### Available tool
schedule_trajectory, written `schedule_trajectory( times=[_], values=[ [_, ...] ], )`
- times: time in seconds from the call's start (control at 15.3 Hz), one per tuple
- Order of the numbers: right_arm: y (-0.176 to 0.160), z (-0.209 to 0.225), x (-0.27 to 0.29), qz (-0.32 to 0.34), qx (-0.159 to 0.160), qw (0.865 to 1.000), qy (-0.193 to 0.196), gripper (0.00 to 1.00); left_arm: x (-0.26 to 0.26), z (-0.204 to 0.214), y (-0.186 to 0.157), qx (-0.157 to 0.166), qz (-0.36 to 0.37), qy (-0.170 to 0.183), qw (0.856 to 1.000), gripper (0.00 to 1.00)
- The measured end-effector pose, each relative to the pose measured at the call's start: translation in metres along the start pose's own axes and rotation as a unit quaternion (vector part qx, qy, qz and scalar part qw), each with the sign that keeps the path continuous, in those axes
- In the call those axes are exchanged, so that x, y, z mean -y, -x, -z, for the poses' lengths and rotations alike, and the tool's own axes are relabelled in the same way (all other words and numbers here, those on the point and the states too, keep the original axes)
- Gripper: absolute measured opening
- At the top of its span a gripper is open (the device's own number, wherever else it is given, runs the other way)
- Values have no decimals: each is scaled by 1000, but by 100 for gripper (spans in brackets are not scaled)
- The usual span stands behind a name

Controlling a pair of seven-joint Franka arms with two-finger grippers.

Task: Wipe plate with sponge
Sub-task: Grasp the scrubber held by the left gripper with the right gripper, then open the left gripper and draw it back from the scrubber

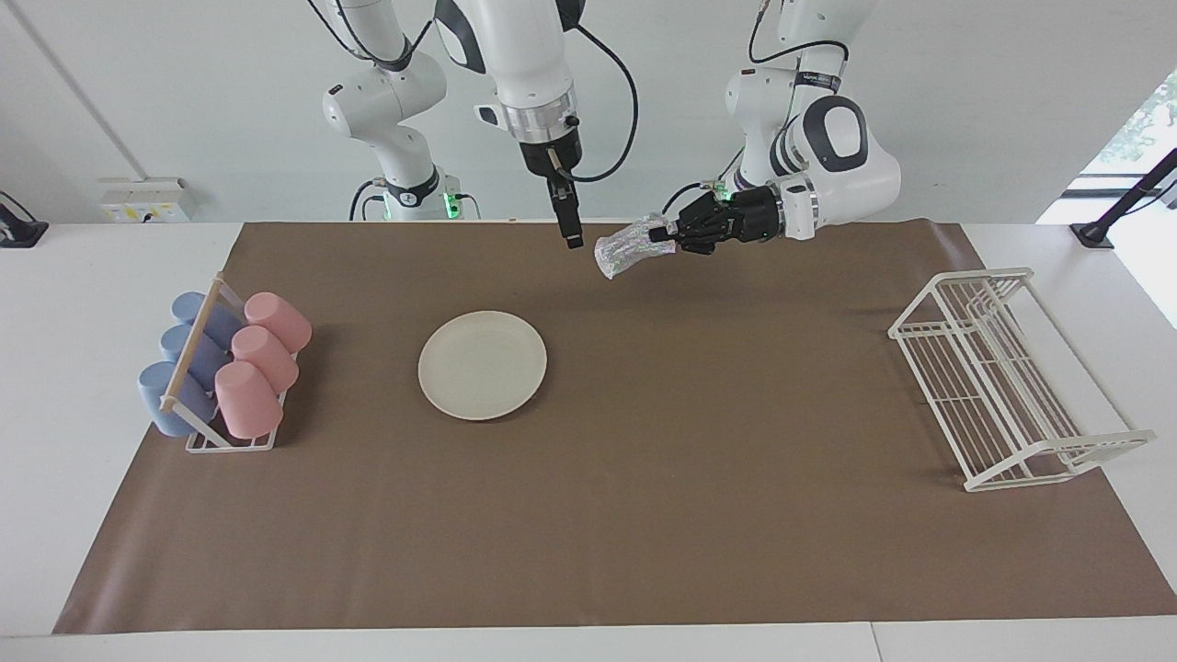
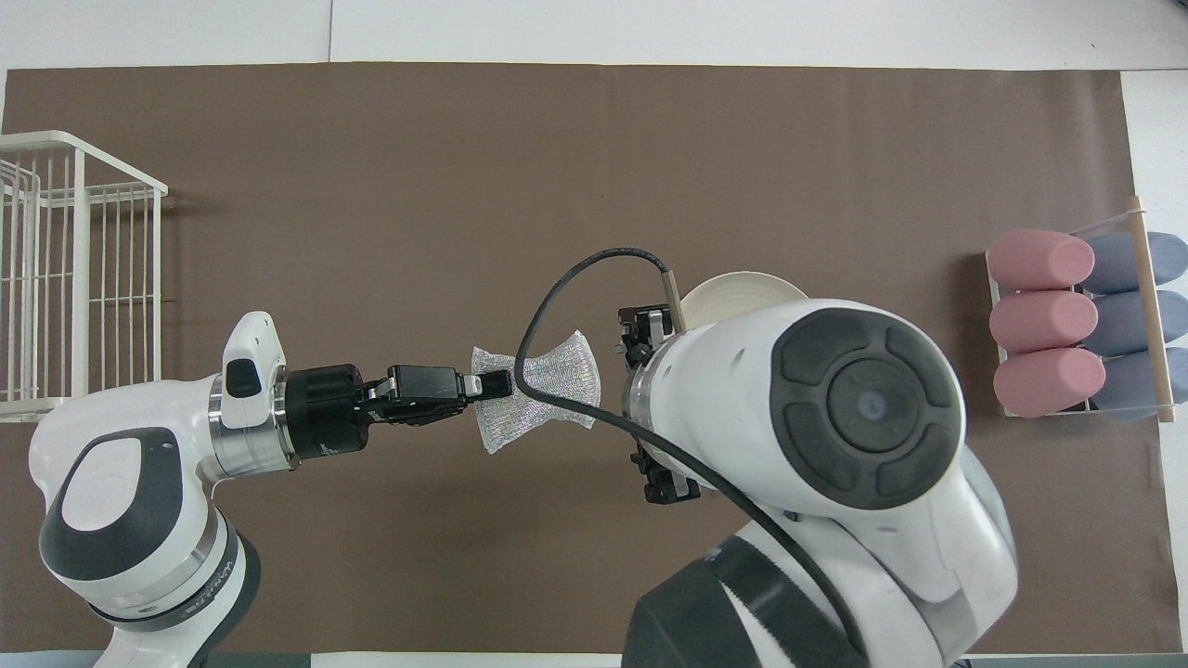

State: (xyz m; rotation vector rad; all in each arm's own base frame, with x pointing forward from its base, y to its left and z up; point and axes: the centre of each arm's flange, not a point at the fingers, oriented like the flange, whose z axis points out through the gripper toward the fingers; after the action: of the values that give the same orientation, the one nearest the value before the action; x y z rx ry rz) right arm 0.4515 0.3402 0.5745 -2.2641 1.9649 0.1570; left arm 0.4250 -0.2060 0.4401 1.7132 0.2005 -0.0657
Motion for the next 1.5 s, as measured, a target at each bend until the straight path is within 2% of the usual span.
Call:
schedule_trajectory(
  times=[0.2, 0.46, 1.5],
  values=[
    [22, -6, -15, 22, -5, 1000, 14, 100, 6, -5, 4, 3, 8, 2, 1000, 5],
    [34, -17, -14, 31, -9, 999, 21, 100, 7, -5, 5, 2, 10, 2, 1000, 5],
    [50, -36, 6, 34, -13, 999, 23, 100, 8, -4, 4, 1, 11, 2, 1000, 5]
  ],
)
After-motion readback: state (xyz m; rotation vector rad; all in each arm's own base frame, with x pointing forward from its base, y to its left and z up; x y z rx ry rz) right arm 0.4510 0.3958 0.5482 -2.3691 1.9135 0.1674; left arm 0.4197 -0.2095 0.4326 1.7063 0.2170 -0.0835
